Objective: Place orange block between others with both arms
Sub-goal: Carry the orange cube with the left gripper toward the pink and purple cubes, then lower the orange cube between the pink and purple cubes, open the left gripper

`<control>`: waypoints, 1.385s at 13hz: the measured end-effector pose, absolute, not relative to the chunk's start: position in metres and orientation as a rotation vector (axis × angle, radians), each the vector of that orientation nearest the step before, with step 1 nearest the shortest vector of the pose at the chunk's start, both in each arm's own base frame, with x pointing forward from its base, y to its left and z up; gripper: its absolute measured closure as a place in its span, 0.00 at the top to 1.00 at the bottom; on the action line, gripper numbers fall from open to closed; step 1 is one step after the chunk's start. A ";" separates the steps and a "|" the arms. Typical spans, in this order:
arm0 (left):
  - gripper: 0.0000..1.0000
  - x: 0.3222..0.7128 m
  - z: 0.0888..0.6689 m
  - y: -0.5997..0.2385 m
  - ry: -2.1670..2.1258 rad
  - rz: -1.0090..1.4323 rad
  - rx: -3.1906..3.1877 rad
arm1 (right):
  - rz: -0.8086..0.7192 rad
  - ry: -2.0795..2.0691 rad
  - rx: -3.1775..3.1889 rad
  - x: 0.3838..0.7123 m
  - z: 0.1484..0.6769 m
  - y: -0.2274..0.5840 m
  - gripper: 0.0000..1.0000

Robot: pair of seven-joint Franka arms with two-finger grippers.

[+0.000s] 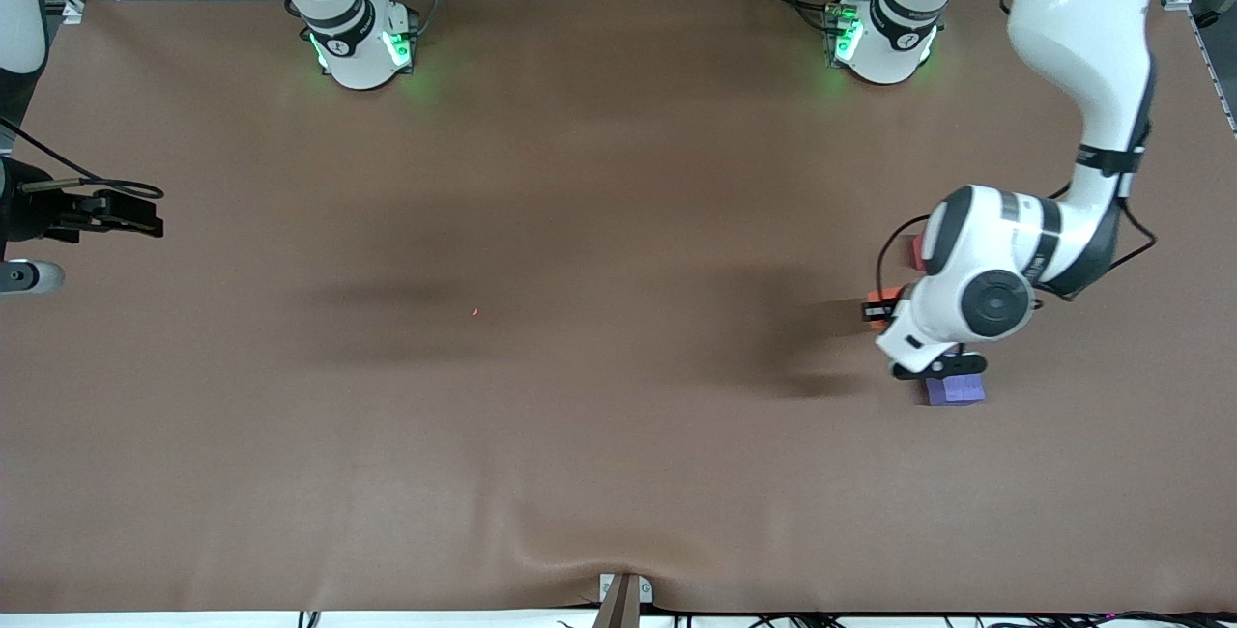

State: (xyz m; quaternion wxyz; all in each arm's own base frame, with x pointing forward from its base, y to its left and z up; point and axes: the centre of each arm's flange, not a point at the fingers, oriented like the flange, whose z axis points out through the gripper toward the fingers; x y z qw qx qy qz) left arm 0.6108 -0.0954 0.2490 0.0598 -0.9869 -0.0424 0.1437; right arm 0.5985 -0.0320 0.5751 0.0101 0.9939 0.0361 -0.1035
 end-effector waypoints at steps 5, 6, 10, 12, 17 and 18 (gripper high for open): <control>0.60 0.607 0.232 -0.031 -0.134 0.451 -3.027 | -0.390 0.006 3.153 0.592 0.575 -0.025 1.00; 0.60 0.608 0.230 -0.022 -0.129 0.432 -3.038 | -0.383 0.004 3.153 0.592 0.577 -0.025 1.00; 0.60 0.605 0.214 -0.003 -0.085 0.401 -3.067 | -0.315 -0.004 3.158 0.593 0.597 -0.028 1.00; 0.60 0.606 0.209 0.005 -0.066 0.390 -3.077 | -0.314 -0.004 3.158 0.593 0.597 -0.029 1.00; 0.60 0.611 0.202 0.014 -0.058 0.328 -3.099 | -0.314 -0.004 3.158 0.593 0.597 -0.028 1.00; 0.60 0.611 0.202 0.013 -0.055 0.328 -3.101 | -0.314 -0.001 3.159 0.593 0.597 -0.028 1.00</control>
